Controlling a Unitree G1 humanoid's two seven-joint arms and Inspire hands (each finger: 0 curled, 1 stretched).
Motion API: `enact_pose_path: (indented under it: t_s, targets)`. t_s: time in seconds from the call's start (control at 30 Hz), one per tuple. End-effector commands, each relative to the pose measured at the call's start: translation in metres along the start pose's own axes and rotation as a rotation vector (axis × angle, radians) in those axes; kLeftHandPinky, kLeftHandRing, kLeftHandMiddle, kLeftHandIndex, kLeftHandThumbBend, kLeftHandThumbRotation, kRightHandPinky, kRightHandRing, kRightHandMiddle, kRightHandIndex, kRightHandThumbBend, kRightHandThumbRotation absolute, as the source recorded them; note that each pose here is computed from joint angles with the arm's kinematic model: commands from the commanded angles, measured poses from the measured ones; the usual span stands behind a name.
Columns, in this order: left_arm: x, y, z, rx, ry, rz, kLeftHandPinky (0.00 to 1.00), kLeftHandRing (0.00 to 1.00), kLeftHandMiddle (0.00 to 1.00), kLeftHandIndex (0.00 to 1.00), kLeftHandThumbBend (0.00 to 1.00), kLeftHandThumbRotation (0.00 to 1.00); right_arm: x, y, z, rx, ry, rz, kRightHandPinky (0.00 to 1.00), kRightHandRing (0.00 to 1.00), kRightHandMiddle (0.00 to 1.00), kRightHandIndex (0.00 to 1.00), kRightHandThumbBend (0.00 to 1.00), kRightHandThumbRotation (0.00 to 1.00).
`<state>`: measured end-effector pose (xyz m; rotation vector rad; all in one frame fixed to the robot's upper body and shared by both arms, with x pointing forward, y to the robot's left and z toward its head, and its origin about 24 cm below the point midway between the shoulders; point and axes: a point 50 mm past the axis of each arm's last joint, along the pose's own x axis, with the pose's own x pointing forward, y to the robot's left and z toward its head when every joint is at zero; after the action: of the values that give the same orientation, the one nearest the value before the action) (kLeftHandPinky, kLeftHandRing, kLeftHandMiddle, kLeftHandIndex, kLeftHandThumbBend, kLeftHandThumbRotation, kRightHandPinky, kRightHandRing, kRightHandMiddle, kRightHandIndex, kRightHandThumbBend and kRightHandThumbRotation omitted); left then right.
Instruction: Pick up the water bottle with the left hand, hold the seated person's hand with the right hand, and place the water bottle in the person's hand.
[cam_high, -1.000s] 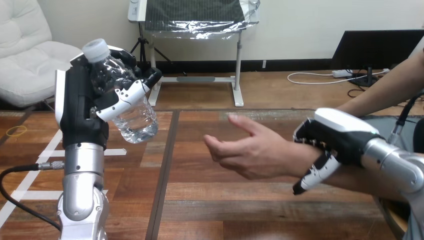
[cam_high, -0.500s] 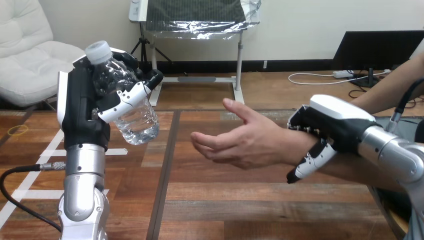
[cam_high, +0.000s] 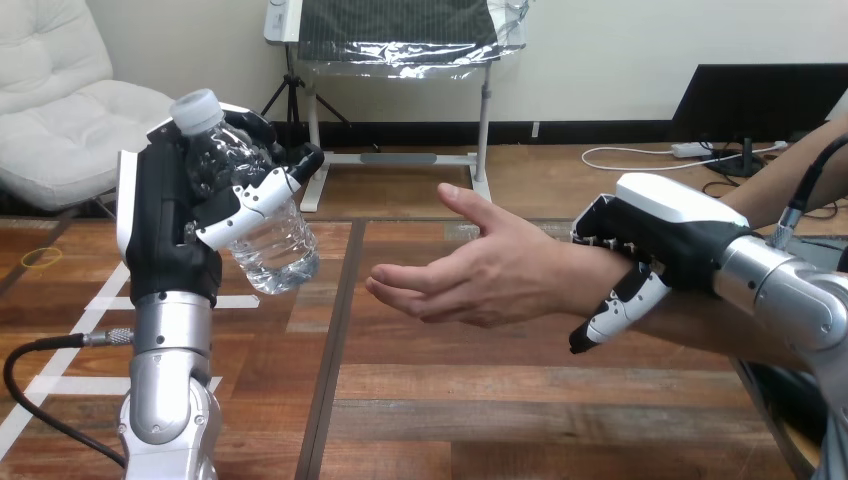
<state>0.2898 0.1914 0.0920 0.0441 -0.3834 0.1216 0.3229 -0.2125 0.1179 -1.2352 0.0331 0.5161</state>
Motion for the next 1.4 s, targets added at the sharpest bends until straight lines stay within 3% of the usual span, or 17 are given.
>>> enact_pose_path:
  t_s: [0.0, 0.9, 1.37]
  targets:
    - [0.021, -0.016, 0.019, -0.013, -0.103, -0.045, 0.25, 0.32, 0.38, 0.39, 0.66, 0.0, -0.001, -0.021, -0.006, -0.003, 0.045, -0.059, 0.22, 0.28, 0.34, 0.34, 0.93, 0.0]
    - [0.038, -0.047, 0.002, -0.088, -0.035, -0.093, 0.27, 0.33, 0.39, 0.39, 0.63, 0.0, 0.008, -0.013, 0.005, -0.001, 0.019, -0.037, 0.24, 0.28, 0.34, 0.35, 0.94, 0.0]
    - [0.044, -0.069, -0.013, -0.165, 0.003, -0.134, 0.29, 0.34, 0.4, 0.41, 0.71, 0.0, 0.011, -0.012, 0.012, 0.004, 0.004, -0.036, 0.22, 0.28, 0.34, 0.35, 0.94, 0.0]
